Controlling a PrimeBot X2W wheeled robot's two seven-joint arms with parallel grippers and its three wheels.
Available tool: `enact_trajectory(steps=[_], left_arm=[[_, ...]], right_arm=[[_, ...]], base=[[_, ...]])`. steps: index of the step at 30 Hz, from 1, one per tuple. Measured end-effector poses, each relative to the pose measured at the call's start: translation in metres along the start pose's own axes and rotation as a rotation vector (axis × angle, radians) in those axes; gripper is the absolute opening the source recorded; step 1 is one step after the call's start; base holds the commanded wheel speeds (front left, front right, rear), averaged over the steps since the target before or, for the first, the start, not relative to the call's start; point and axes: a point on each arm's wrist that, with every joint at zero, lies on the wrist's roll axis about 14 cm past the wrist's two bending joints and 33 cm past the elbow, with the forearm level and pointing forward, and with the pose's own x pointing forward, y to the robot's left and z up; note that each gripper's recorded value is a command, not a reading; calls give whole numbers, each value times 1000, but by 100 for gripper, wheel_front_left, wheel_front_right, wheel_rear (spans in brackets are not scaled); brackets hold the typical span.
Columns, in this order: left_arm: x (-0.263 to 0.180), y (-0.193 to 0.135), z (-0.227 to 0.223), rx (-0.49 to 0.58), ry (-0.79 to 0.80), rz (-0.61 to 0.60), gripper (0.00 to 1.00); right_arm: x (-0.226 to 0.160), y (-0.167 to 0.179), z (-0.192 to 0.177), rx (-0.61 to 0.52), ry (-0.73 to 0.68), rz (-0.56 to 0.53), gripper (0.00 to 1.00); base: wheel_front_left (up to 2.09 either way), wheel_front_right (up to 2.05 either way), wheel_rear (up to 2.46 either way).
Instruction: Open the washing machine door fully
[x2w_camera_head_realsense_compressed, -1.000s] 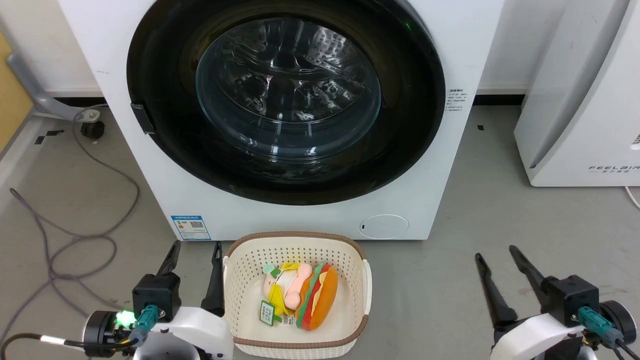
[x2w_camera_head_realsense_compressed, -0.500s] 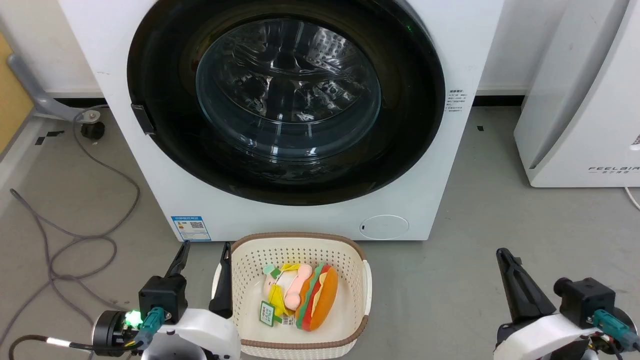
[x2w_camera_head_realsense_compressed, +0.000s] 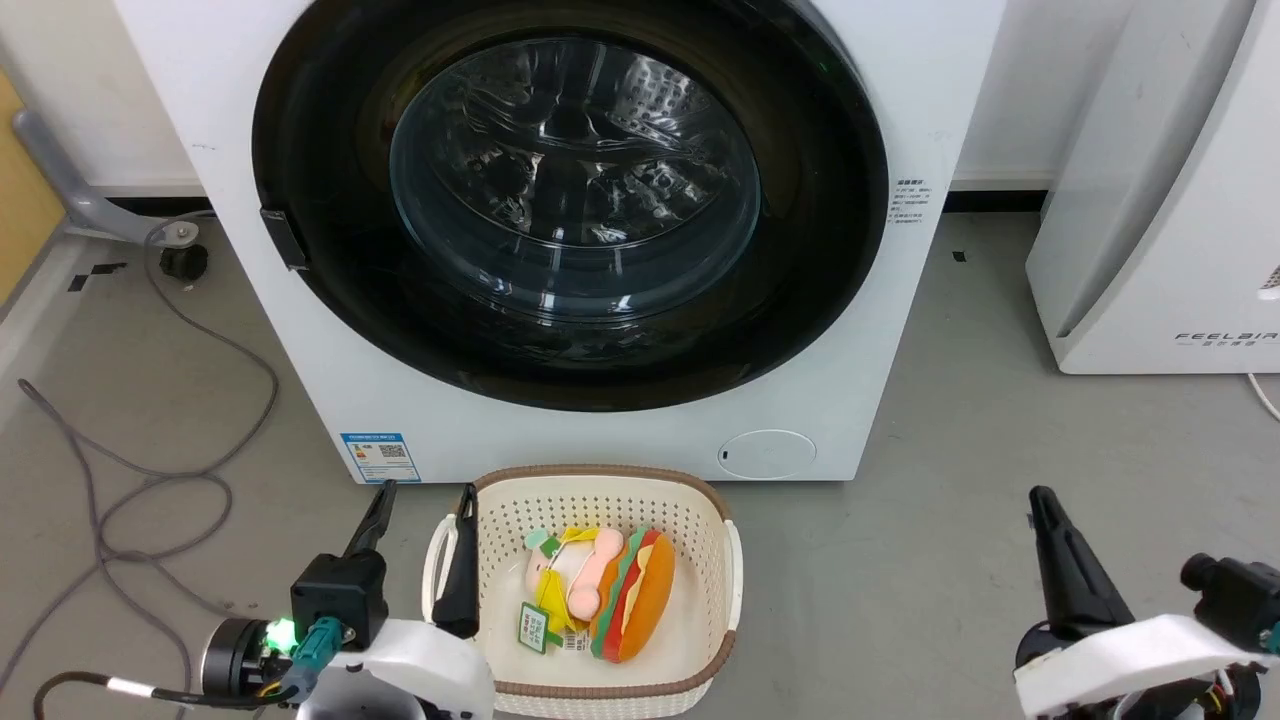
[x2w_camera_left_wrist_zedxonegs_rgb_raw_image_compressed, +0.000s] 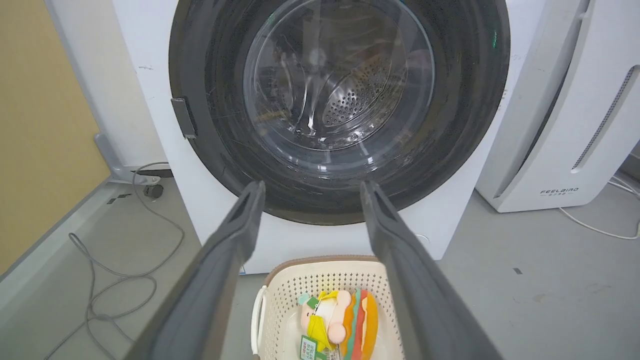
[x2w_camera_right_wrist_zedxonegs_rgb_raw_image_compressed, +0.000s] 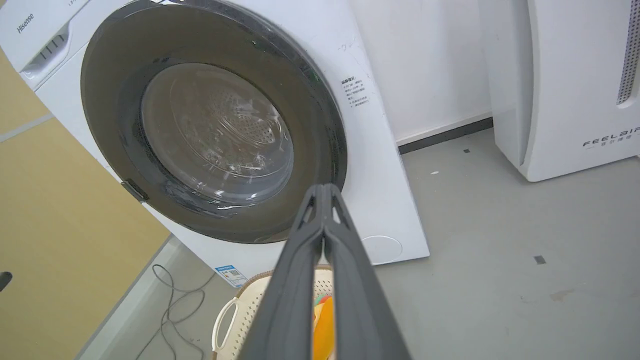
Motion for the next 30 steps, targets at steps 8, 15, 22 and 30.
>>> enact_trajectory(steps=[8,15,22,30], left_arm=[[3,-6,4,-13,-21,-17,100],[3,-11,6,-18,-36,-32,100],[5,-15,6,-29,-42,-43,100],[15,-16,5,-35,-51,-48,100]], right_arm=[[12,-9,13,129,-38,-23,0],[30,-15,31,204,-73,-20,0],[55,-20,48,314,-94,-19,0],[93,-23,74,426,-123,1,0]], base=[[0,0,0],[0,0,0],[0,0,0],[0,0,0]])
